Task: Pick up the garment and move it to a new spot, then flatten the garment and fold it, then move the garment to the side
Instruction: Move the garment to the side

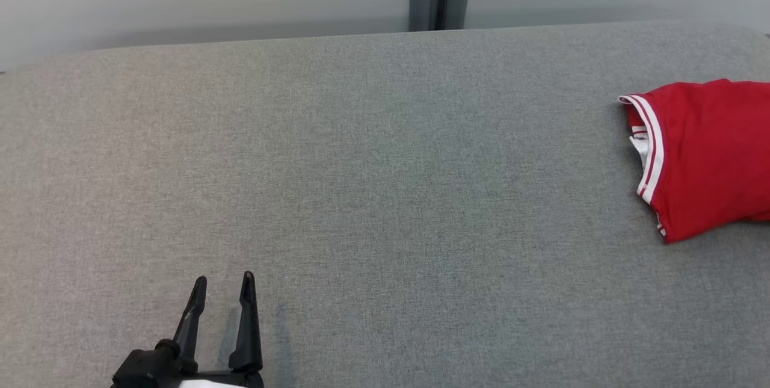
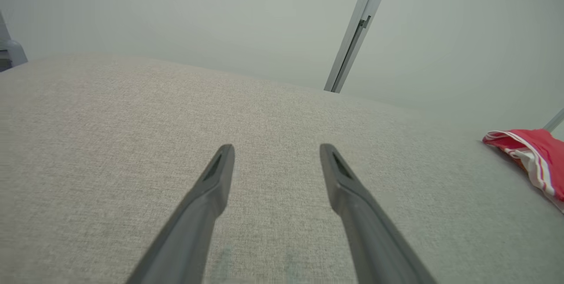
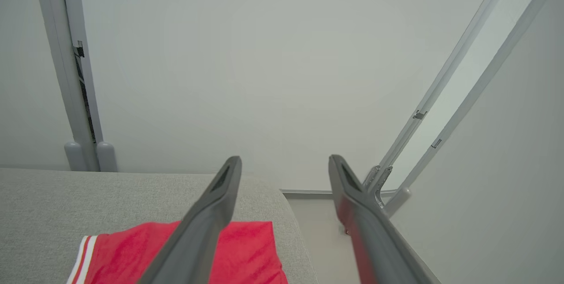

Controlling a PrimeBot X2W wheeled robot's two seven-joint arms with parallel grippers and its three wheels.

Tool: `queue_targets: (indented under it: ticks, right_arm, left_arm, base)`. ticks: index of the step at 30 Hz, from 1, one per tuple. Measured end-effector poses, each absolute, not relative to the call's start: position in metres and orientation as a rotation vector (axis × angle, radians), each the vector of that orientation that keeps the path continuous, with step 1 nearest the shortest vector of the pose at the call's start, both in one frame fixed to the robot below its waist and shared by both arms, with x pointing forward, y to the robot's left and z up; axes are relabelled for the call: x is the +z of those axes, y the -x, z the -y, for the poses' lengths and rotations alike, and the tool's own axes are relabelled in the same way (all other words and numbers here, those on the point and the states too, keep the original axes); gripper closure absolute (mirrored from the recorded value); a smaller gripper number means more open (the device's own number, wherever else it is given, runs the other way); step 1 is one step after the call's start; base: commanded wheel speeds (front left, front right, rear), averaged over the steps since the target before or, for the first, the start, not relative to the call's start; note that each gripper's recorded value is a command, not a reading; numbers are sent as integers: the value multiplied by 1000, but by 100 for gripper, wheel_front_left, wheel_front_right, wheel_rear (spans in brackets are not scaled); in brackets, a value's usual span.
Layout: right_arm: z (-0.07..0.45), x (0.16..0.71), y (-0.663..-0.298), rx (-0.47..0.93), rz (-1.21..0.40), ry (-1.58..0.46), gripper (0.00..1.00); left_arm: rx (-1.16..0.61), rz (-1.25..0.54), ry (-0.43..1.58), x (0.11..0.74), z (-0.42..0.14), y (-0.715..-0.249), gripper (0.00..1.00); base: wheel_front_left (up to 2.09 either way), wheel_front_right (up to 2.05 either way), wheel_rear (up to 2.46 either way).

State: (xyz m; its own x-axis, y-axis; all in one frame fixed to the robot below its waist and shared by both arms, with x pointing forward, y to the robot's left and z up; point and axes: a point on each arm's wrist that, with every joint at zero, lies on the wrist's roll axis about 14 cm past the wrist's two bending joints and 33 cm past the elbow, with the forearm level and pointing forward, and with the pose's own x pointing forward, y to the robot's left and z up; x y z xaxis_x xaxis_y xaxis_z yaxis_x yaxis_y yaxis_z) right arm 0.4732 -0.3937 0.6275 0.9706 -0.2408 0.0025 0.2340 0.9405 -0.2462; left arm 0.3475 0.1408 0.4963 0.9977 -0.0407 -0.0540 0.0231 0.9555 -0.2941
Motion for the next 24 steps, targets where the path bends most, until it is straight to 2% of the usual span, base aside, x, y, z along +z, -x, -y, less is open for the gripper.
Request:
queue_targets:
  ticks: [7,11,18,24]
  right_arm:
    - [360,599,-434,-189,65,225,0]
    - [312,594,-399,-127,152,203,0]
    - [256,556,-329,-117,125,112,0]
    - [240,531,-301,-101,59,78,0]
  left_arm:
    - [33,-14,284,510,-161,-334,0]
    - [69,6,248,514,-173,-323,0]
    - [96,23,199,518,-186,-314,0]
    - [123,10,170,511,-199,-304,0]
  base:
    - [0,0,0]
    - [0,0,0]
    - [0,0,0]
    - [0,0,0]
